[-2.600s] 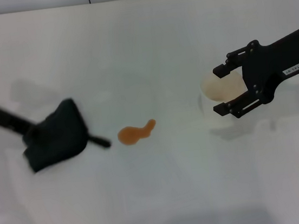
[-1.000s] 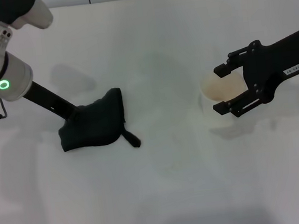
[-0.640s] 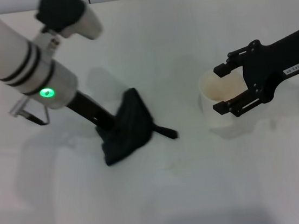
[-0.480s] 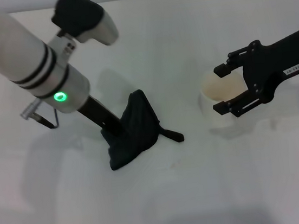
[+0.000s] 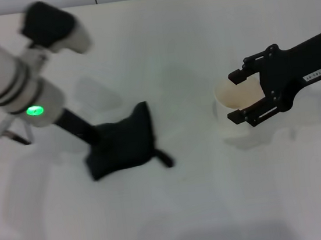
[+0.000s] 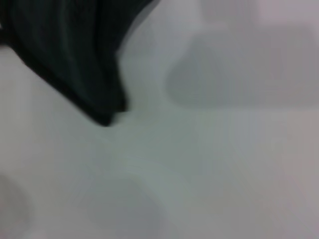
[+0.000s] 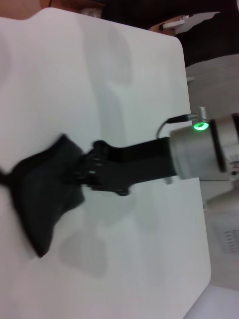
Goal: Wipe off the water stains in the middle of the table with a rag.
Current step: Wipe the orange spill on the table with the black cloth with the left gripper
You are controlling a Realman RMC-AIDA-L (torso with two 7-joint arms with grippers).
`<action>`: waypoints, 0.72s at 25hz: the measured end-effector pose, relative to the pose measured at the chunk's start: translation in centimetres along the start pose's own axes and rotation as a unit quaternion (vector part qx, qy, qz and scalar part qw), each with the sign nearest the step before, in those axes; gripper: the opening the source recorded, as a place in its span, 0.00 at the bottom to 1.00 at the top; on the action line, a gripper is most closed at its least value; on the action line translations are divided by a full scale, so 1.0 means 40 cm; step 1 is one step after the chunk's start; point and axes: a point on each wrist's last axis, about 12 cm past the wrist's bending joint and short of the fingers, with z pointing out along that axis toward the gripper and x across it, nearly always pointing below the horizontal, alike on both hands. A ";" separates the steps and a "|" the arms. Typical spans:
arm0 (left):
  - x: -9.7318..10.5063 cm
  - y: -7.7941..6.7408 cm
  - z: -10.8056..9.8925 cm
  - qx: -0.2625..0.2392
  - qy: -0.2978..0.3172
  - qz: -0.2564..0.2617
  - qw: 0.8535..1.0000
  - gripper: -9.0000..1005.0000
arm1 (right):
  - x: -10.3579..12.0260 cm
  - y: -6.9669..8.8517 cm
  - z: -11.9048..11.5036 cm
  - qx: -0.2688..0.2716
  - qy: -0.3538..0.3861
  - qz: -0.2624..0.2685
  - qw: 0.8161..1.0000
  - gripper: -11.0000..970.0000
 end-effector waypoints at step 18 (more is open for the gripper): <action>-0.033 -0.061 0.004 0.067 -0.020 0.027 0.997 0.06 | -0.001 -0.006 0.011 -0.001 0.004 0.005 1.000 0.86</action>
